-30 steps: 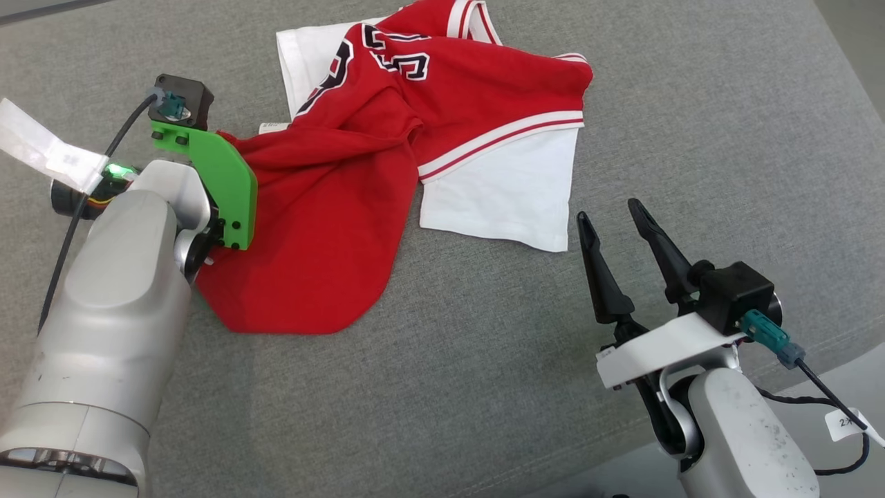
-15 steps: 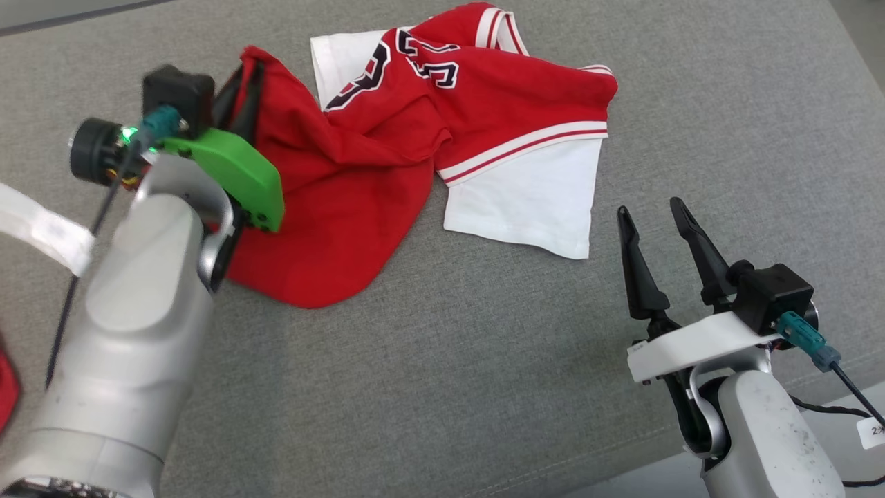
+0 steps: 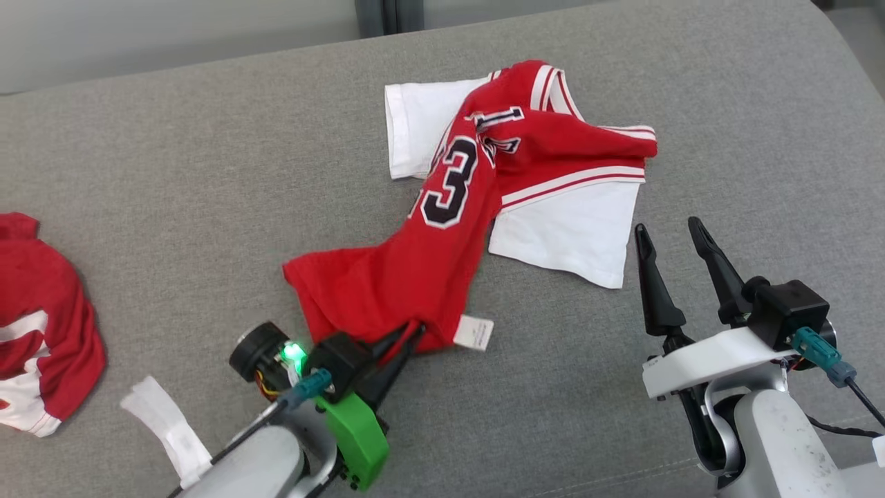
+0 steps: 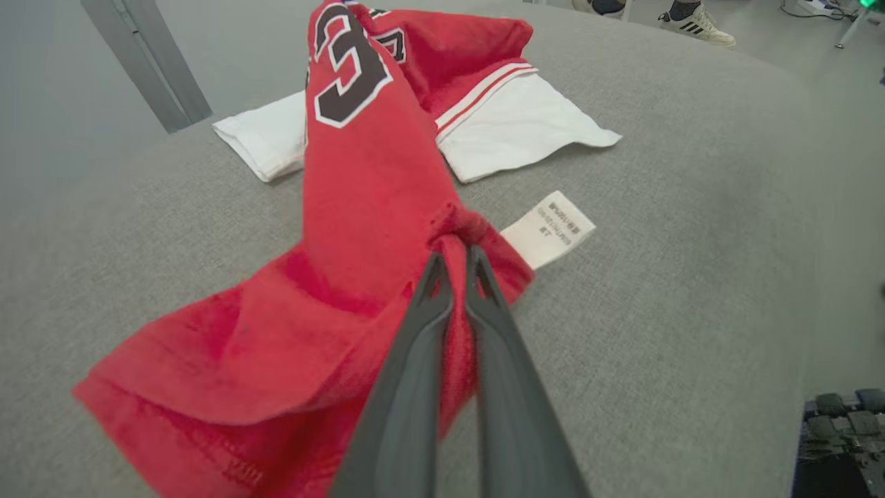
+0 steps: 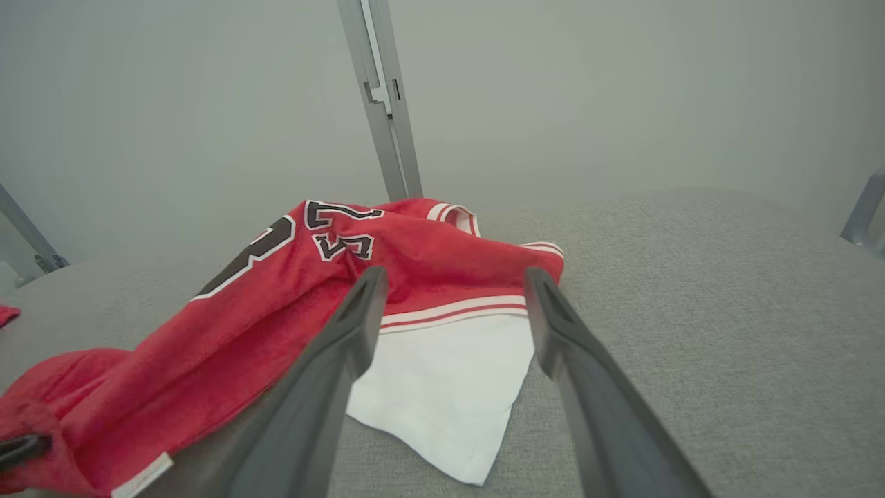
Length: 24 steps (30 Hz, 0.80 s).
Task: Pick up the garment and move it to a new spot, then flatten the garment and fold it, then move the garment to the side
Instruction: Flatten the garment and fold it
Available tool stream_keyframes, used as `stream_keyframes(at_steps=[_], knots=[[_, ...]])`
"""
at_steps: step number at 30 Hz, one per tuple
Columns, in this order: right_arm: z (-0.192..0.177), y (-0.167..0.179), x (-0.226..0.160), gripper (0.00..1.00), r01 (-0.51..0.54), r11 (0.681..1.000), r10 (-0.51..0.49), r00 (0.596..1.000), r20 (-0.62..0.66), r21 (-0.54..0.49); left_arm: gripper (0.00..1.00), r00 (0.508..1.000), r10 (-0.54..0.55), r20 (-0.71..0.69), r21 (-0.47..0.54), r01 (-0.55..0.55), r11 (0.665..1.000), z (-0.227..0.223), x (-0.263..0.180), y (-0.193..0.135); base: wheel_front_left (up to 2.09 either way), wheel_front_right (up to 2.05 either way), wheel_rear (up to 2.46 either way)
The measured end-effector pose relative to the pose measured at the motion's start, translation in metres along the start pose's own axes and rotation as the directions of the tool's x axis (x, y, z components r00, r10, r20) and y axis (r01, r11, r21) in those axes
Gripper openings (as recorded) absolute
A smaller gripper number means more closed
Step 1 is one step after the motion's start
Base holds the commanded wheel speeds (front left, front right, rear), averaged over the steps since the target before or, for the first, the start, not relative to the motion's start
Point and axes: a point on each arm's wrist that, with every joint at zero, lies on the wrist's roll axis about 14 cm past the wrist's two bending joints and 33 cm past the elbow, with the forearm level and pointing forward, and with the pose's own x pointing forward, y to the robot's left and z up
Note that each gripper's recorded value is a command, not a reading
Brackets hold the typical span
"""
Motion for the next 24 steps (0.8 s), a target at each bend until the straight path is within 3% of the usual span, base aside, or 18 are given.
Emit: stream_keyframes(at_steps=[1, 2, 8, 12, 16, 24], knots=[[0.002, 0.002, 0.000, 1.00, -0.004, 1.000, 0.004, 1.000, 0.006, 0.001, 0.10, 1.000, -0.010, -0.021, -0.003, 0.010, 1.000, -0.005, -0.003, -0.006, 0.00, 0.00, 0.00], [0.005, 0.003, -0.001, 1.00, -0.007, 1.000, 0.007, 1.000, 0.011, 0.002, 1.00, 0.999, -0.019, -0.047, -0.013, 0.018, 1.000, -0.011, -0.006, -0.013, 0.00, 0.00, 0.00], [0.013, 0.003, -0.006, 1.00, -0.005, 1.000, 0.005, 0.999, 0.033, 0.003, 1.00, 0.993, -0.003, -0.117, -0.099, -0.008, 0.995, -0.027, -0.018, -0.024, 0.00, 0.00, 0.00], [0.018, 0.002, -0.009, 1.00, 0.002, 1.000, -0.002, 0.999, 0.044, 0.003, 1.00, 0.989, 0.138, -0.053, -0.155, -0.145, 0.977, -0.008, -0.026, 0.006, 0.00, 0.00, 0.00], [0.018, 0.001, -0.012, 1.00, 0.007, 1.000, -0.007, 0.999, 0.044, 0.003, 1.00, 0.956, 0.289, -0.060, -0.174, -0.295, 0.940, -0.002, -0.039, 0.047, 0.00, 0.00, 0.00], [0.019, -0.004, -0.016, 1.00, 0.022, 1.000, -0.022, 0.999, 0.044, 0.003, 1.00, 0.917, 0.337, -0.214, -0.316, -0.392, 0.864, -0.029, -0.037, 0.066, 0.00, 0.00, 0.00]])
